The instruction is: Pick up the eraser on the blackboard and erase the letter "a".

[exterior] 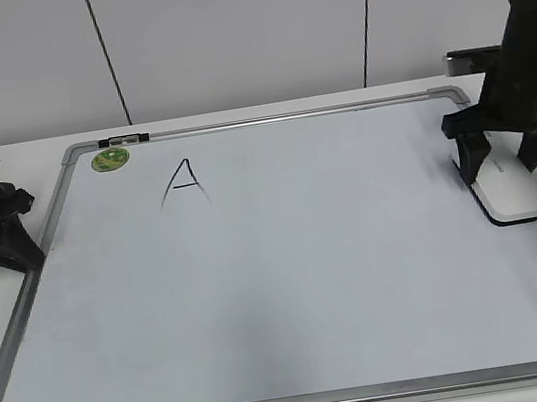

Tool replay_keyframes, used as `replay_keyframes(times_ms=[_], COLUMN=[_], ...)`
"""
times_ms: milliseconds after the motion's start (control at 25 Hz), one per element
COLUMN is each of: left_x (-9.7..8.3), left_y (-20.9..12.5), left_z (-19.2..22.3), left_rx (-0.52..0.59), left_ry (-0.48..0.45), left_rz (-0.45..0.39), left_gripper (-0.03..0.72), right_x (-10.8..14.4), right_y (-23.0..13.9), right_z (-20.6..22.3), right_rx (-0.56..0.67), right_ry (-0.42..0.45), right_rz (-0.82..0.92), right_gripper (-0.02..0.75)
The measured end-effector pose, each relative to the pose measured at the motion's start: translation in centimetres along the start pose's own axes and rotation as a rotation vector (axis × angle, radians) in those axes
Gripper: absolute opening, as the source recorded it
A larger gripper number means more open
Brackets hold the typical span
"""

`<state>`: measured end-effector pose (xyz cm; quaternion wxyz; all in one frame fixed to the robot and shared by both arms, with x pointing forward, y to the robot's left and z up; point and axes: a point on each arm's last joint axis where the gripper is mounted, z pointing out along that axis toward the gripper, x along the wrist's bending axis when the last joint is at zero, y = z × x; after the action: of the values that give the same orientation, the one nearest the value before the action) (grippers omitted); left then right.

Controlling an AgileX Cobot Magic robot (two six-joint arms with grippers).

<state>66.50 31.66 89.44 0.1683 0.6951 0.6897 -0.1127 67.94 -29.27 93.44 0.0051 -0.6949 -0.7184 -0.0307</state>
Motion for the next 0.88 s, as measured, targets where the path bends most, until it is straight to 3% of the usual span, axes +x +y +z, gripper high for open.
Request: replay_keyframes(times_ms=[320, 480, 680, 880], left_x=[0.0, 0.0, -0.8, -3.0], left_y=[0.0, -0.1, 0.7, 1.8], left_z=[0.0, 0.0, -1.9, -6.8], left_rx=[0.001, 0.006, -0.001, -0.055], left_ry=[0.001, 0.004, 0.005, -0.008], left_rz=[0.001, 0.004, 0.045, 0.097], left_gripper=[0.1, 0.2, 0.409, 0.459], right_x=[0.1, 0.2, 0.3, 0.6], right_y=[2.0, 2.5, 1.8, 0.4], right_z=[-4.2, -6.5, -9.7, -14.0], right_rx=[-0.095, -0.162, -0.229, -0.315], right_ry=[-0.009, -0.013, -0.016, -0.016], right_rz=[-0.011, -0.021, -0.035, -0.039], right_gripper=[0.599, 0.599, 0.596, 0.596])
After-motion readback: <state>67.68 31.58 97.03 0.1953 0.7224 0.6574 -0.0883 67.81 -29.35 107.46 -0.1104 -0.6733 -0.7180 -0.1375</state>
